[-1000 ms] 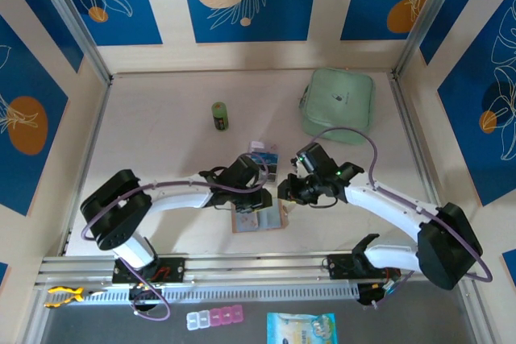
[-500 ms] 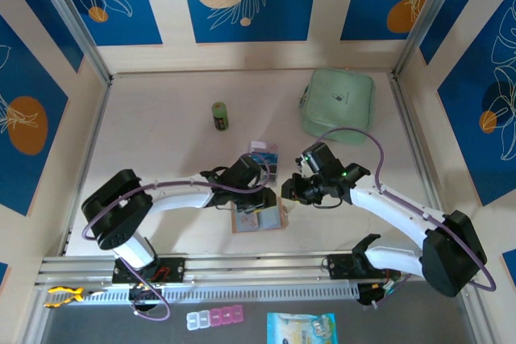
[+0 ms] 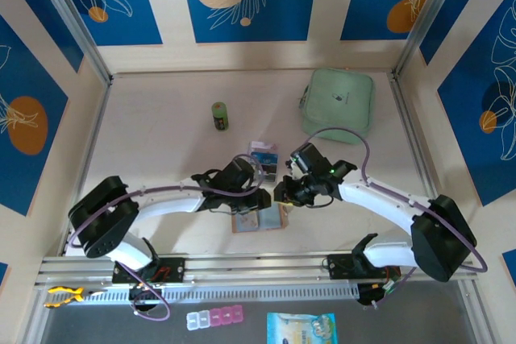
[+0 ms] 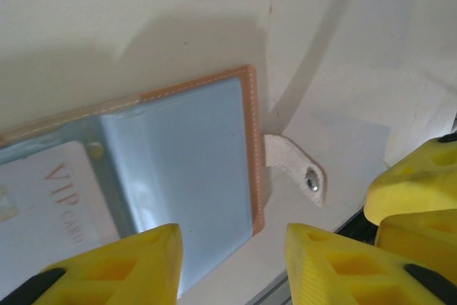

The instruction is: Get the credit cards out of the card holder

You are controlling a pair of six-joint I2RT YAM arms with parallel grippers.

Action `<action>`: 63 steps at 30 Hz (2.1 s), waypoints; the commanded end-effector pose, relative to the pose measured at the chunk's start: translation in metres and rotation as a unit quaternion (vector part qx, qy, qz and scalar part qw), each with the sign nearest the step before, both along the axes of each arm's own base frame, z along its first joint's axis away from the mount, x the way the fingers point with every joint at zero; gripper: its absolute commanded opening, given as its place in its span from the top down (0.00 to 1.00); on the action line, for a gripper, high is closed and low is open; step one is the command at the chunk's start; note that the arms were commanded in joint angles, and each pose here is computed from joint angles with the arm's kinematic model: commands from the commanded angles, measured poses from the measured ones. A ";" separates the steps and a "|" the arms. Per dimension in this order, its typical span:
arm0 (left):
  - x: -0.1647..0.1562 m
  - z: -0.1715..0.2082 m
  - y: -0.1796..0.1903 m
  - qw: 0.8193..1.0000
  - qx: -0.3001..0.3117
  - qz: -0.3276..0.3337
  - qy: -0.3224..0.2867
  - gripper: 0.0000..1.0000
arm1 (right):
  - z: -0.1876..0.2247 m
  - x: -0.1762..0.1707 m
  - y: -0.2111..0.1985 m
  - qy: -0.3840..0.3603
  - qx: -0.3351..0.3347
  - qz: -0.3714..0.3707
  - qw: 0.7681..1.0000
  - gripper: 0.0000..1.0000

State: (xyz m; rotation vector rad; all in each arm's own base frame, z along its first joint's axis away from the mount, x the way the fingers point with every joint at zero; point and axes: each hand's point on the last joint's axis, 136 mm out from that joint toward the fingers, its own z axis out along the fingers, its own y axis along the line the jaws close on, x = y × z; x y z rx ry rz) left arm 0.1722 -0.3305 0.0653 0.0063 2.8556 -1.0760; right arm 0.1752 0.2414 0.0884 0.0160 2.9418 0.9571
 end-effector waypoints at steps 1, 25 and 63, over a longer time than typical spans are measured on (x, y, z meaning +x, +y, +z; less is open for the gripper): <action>0.000 -0.001 0.018 1.000 0.010 0.013 -0.010 0.66 | 0.004 0.001 0.015 0.003 0.009 0.012 1.000 0.75; -0.010 -0.035 0.078 0.996 0.069 0.047 0.002 0.84 | -0.040 -0.008 0.068 0.038 -0.027 0.074 0.996 0.81; -0.018 -0.052 0.093 0.994 0.090 0.060 0.018 0.90 | -0.072 -0.019 0.053 0.044 -0.115 0.082 0.989 0.72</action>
